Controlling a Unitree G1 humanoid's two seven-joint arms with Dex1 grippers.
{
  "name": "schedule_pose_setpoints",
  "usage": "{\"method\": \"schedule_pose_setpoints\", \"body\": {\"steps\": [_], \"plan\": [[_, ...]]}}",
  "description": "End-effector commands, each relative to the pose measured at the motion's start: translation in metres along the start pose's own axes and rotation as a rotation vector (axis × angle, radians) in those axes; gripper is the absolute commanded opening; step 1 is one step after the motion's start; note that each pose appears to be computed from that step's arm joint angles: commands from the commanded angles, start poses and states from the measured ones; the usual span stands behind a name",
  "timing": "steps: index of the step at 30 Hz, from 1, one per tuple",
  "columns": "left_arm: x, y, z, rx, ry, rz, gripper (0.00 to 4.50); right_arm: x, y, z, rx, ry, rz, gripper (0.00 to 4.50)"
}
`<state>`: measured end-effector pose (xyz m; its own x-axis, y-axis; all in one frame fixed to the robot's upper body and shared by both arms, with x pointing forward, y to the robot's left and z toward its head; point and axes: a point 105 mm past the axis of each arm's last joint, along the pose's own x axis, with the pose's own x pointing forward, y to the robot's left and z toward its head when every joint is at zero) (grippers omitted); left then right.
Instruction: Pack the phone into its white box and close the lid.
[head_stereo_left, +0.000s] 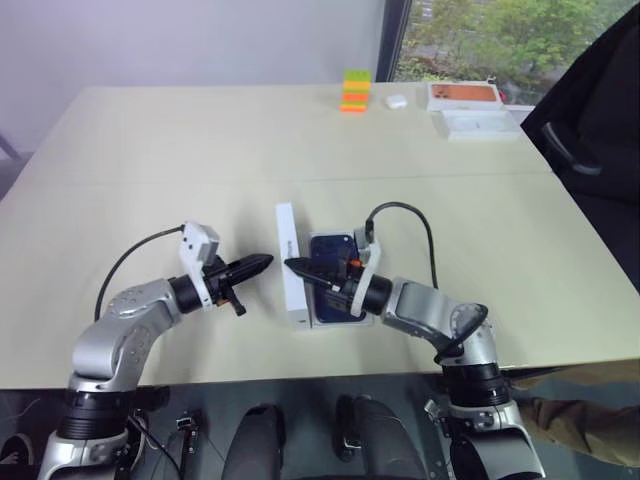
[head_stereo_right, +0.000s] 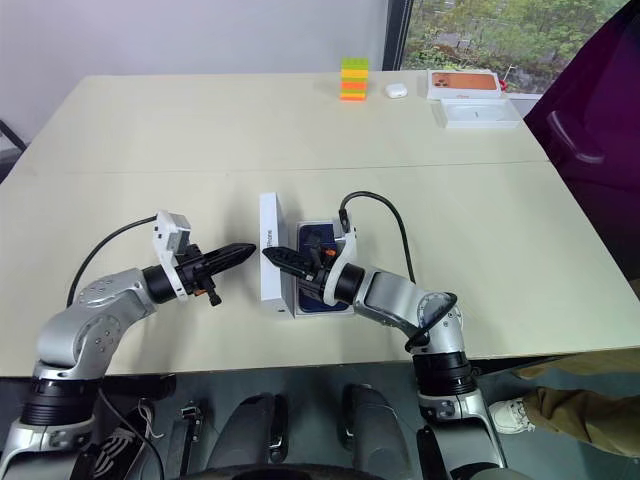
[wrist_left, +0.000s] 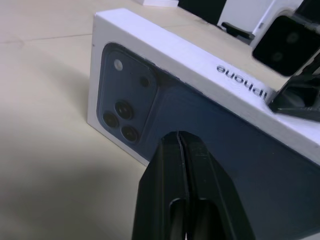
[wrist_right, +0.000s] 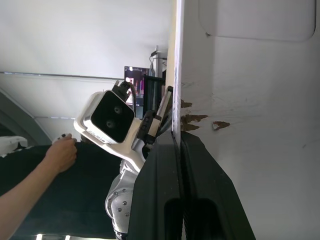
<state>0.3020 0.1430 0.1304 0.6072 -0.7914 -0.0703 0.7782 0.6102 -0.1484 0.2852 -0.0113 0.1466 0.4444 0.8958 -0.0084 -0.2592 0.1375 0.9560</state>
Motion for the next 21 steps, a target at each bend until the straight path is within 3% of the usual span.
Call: {"method": "schedule_pose_setpoints", "body": {"steps": [1, 6, 9, 14, 17, 21], "plan": [[0.004, -0.003, 0.007, 0.036, -0.024, -0.002, 0.0, -0.003, 0.009, -0.001, -0.031, -0.009, 0.035, 1.35], [0.012, -0.01, 0.002, 0.024, -0.027, -0.026, 0.0, -0.015, 0.016, 0.015, -0.313, 0.007, -0.018, 3.82], [0.014, -0.012, 0.001, 0.016, -0.032, -0.034, 0.0, -0.026, 0.02, 0.029, -0.423, 0.0, -0.025, 3.82], [0.03, -0.023, -0.008, -0.015, -0.029, -0.073, 0.0, -0.074, 0.027, 0.062, -0.648, -0.013, -0.061, 3.82], [0.042, -0.027, -0.012, -0.026, -0.029, -0.102, 0.0, -0.093, 0.01, 0.085, -0.921, 0.01, -0.252, 3.82], [0.055, -0.028, -0.015, -0.057, -0.029, -0.121, 0.0, -0.096, 0.0, 0.099, -0.989, -0.008, -0.294, 3.82]]}}
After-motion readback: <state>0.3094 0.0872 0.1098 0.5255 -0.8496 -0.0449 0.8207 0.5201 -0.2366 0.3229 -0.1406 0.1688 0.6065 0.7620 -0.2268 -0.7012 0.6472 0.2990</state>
